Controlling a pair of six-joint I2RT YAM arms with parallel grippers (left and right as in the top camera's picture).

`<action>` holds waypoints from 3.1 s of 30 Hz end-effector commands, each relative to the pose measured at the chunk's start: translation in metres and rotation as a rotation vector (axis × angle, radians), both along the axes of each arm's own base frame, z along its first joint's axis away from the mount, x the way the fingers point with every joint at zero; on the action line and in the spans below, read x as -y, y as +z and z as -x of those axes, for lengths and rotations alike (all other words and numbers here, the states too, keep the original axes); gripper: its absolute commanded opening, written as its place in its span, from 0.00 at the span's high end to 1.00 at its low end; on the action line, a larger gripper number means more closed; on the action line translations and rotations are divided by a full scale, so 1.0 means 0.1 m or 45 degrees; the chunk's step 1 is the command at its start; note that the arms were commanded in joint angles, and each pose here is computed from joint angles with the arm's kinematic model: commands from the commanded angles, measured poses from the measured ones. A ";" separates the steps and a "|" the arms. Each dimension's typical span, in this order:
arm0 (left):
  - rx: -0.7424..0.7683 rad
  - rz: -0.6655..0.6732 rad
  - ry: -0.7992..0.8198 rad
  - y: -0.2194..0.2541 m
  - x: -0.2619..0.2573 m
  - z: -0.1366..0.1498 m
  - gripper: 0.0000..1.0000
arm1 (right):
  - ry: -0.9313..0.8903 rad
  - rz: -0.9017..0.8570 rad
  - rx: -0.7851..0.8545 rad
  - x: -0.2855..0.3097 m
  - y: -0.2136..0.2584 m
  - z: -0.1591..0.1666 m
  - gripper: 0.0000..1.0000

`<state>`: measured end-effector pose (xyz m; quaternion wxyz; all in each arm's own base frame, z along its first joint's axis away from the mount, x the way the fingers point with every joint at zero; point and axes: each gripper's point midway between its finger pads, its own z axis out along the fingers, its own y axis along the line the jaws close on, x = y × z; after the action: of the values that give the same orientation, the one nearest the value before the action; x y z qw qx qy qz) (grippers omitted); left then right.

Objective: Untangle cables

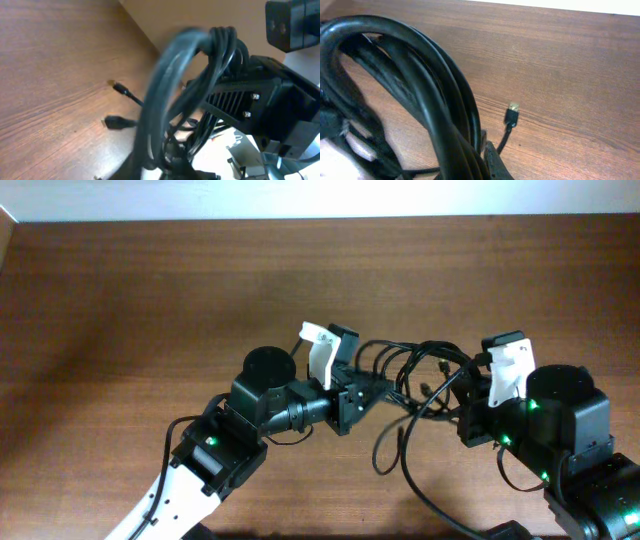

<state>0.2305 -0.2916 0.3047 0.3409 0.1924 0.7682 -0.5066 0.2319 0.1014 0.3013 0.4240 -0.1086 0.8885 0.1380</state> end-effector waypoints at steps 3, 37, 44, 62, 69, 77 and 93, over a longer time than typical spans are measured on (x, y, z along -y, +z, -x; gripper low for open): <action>0.017 0.001 0.007 0.02 0.01 -0.01 1.00 | -0.012 -0.016 0.019 0.01 0.06 0.00 0.96; -0.177 0.579 -0.220 1.15 -0.56 -0.05 0.91 | -0.172 0.197 -0.013 0.37 -0.10 0.01 0.96; -0.001 0.489 -0.340 1.08 -0.53 0.09 0.01 | -0.172 0.196 -0.013 0.36 -0.10 0.01 0.96; -0.133 -0.154 0.117 -0.36 0.08 0.06 0.01 | -0.172 0.186 -0.011 0.35 -0.09 0.00 0.96; -0.098 -0.126 0.080 -0.46 0.41 -0.01 0.83 | -0.164 0.184 -0.017 0.35 -0.10 0.01 0.96; -0.031 0.055 -0.156 -0.09 0.59 0.24 1.00 | -0.164 0.185 -0.018 0.35 -0.10 0.01 0.96; 0.215 0.248 0.097 0.86 -0.50 0.22 1.00 | -0.167 0.206 -0.040 0.37 -0.14 0.04 0.96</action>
<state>0.2043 -0.2686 0.3587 0.3740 0.1902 0.7149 -0.5594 0.2222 0.0926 0.2900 0.4026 -0.1286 0.9006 0.1020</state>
